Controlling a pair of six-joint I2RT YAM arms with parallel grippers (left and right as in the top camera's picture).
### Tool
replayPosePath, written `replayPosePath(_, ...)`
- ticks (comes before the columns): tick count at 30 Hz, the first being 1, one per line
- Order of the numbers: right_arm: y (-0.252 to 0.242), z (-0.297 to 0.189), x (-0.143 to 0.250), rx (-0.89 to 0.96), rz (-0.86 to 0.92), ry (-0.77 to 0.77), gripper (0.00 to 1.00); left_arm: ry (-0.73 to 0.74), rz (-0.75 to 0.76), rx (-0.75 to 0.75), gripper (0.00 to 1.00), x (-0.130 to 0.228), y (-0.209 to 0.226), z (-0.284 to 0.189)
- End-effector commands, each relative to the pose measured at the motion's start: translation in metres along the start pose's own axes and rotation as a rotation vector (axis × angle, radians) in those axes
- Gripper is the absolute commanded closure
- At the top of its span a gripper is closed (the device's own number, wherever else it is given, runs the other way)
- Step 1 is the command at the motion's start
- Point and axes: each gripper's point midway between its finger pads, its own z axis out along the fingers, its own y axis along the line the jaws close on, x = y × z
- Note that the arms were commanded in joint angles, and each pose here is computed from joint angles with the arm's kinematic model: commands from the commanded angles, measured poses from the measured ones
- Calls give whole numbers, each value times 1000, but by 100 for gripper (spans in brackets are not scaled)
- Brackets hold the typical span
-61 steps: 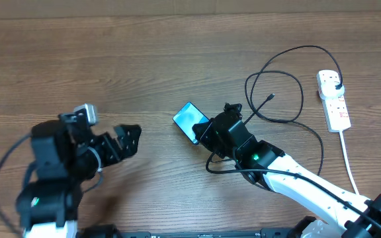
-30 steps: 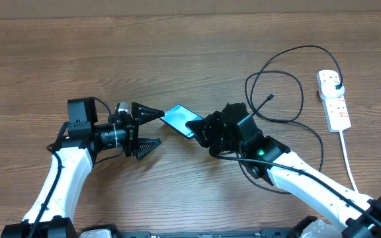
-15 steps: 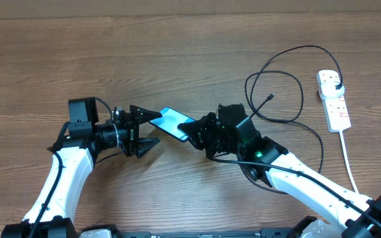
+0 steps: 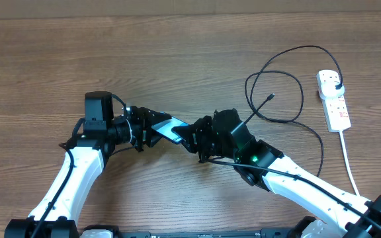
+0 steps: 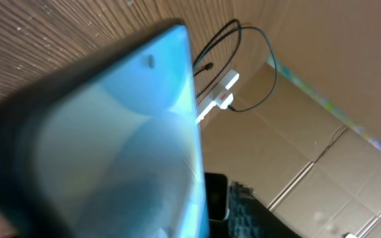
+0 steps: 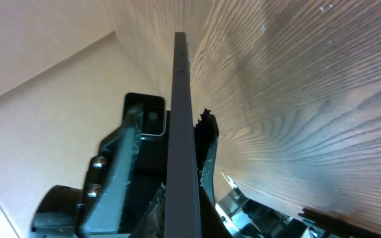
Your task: Plug charger to phone and switch on socket
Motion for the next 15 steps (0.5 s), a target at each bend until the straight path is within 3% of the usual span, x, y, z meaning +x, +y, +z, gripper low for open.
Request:
replayPosePath(1,4,-5,25,7,22,99,96,-15,12,6,69,-2,-3,1)
replayPosePath(8,2,-6,31,23,59,133,90,-44,-26,2,96,-7,-3,1)
replayPosePath(15,-2,-5,27,38,69,113,69,-58,-37,18,96,-10,-7,0)
